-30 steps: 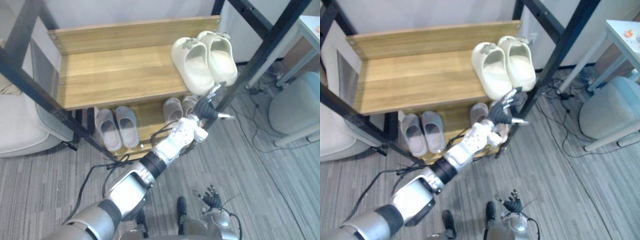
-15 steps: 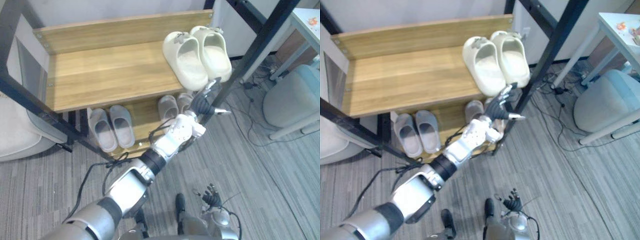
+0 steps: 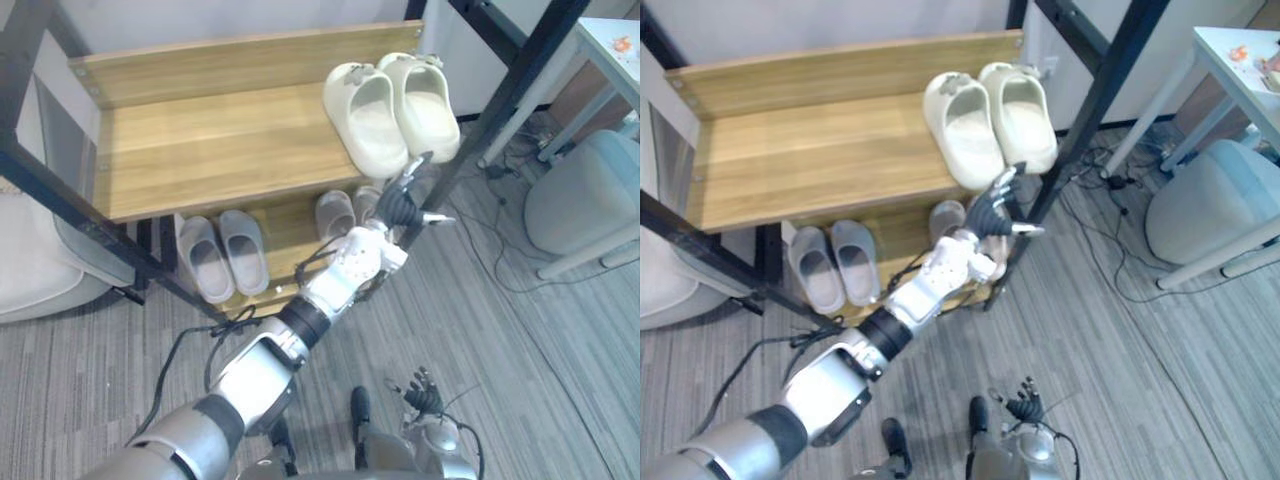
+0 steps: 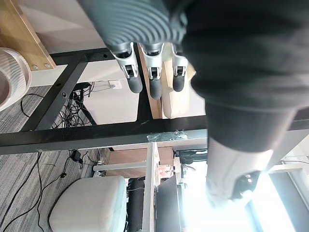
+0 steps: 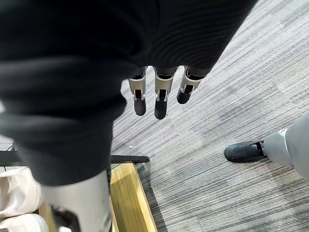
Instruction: Organize the slippers on the shoe rack
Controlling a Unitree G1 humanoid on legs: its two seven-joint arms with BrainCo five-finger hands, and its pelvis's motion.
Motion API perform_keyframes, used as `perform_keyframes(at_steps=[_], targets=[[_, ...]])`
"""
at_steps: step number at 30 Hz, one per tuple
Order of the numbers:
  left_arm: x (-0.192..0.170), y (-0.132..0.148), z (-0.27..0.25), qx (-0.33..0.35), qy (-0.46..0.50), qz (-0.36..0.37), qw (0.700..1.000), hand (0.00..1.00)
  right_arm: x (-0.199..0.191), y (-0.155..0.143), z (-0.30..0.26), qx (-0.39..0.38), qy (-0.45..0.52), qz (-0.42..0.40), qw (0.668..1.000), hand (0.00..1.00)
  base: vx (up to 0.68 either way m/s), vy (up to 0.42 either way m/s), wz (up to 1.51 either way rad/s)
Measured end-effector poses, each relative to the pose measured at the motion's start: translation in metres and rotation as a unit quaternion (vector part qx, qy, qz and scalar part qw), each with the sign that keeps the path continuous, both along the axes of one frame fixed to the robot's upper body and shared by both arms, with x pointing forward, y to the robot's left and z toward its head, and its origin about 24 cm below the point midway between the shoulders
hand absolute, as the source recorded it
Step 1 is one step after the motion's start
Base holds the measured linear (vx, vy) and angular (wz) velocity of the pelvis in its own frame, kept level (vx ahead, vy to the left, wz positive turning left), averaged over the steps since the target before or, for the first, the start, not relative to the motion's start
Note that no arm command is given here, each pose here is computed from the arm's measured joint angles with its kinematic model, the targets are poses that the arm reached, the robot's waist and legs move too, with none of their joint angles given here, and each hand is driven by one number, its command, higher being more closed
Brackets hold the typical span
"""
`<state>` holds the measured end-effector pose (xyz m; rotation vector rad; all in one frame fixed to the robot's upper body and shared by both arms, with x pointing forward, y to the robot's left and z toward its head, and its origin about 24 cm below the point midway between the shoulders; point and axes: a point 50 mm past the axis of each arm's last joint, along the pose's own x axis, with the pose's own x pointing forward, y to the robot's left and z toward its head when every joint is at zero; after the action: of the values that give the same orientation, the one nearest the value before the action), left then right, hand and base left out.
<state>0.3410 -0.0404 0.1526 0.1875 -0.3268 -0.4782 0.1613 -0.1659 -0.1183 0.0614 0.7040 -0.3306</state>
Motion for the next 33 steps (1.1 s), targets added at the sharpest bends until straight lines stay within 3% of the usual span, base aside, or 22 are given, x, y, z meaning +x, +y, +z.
perform_keyframes(at_steps=[15, 24, 33], targets=[[-0.022, -0.015, -0.035, 0.053, 0.02, -0.044, 0.997, 0.0, 0.0, 0.001, -0.001, 0.002, 0.004, 0.0, 1.0, 0.0, 0.02, 0.01, 0.06], [-0.057, -0.029, -0.04, 0.003, 0.022, -0.126, 0.992, 0.0, -0.001, 0.004, -0.002, 0.005, 0.007, 0.005, 1.0, 0.0, 0.04, 0.012, 0.15], [-0.084, -0.006, -0.091, -0.039, 0.129, -0.135, 0.982, 0.0, -0.005, 0.011, -0.006, 0.01, 0.017, 0.018, 1.0, 0.0, 0.06, -0.003, 0.23]])
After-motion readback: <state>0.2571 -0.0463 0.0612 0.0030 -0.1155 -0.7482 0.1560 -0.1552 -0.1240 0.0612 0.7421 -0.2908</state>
